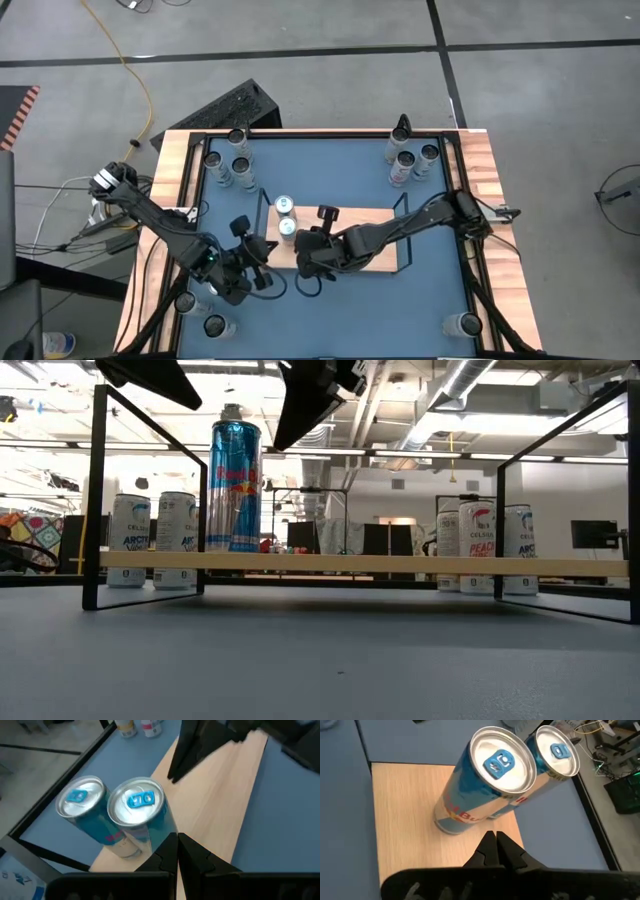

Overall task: Place canned beverage on shelf
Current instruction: Put the right blue soda can on the shelf aligned with the other blue soda can, then adjust the blue soda cans on the shelf, then put the blue soda can on the shelf aligned with the other blue soda cans

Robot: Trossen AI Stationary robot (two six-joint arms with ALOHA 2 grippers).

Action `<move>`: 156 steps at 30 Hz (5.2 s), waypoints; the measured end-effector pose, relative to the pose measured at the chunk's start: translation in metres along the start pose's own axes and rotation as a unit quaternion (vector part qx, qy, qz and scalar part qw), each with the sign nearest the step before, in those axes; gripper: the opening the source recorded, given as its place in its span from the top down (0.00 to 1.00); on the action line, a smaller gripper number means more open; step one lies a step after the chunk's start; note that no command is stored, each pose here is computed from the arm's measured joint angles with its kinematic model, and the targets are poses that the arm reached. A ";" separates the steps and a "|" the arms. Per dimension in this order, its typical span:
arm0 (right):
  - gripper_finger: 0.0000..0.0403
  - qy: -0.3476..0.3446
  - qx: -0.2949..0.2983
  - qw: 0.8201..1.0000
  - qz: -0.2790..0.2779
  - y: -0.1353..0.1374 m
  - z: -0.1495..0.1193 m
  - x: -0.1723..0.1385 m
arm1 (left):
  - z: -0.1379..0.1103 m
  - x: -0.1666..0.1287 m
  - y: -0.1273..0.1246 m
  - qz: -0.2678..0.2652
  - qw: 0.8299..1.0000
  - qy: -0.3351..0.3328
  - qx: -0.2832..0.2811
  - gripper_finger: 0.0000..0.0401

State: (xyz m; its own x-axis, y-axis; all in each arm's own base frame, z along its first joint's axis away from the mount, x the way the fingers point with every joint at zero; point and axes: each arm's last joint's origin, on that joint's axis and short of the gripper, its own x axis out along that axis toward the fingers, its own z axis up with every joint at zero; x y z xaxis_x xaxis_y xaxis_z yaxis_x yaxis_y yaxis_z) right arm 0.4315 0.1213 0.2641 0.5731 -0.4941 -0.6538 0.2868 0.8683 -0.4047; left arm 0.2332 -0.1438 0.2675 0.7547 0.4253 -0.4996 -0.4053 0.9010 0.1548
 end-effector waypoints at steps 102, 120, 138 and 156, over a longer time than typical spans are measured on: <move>1.00 -0.004 0.008 1.000 0.009 -0.065 0.020 0.052 | -0.001 0.013 0.014 0.042 0.999 0.025 0.024 1.00; 1.00 -0.002 -0.007 0.999 0.032 -0.064 0.019 0.051 | -0.001 0.013 0.014 0.042 0.998 0.025 0.032 1.00; 0.98 -0.018 -0.050 0.997 0.060 -0.083 0.011 -0.084 | 0.040 -0.052 0.002 -0.171 0.962 0.123 0.172 0.93; 0.63 0.039 -0.037 0.996 0.074 -0.090 -0.019 -0.141 | 0.046 -0.086 0.014 -0.214 0.929 0.300 0.024 0.28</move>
State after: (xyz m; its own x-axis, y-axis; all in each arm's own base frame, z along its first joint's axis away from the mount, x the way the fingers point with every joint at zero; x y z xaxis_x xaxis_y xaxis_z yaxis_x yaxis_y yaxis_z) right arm 0.3101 0.1117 0.3802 0.5432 -0.3647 -0.7562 0.1435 0.9278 -0.3444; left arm 0.1864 -0.1642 0.3516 0.4121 -0.0834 -0.9073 -0.1001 0.9856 -0.1360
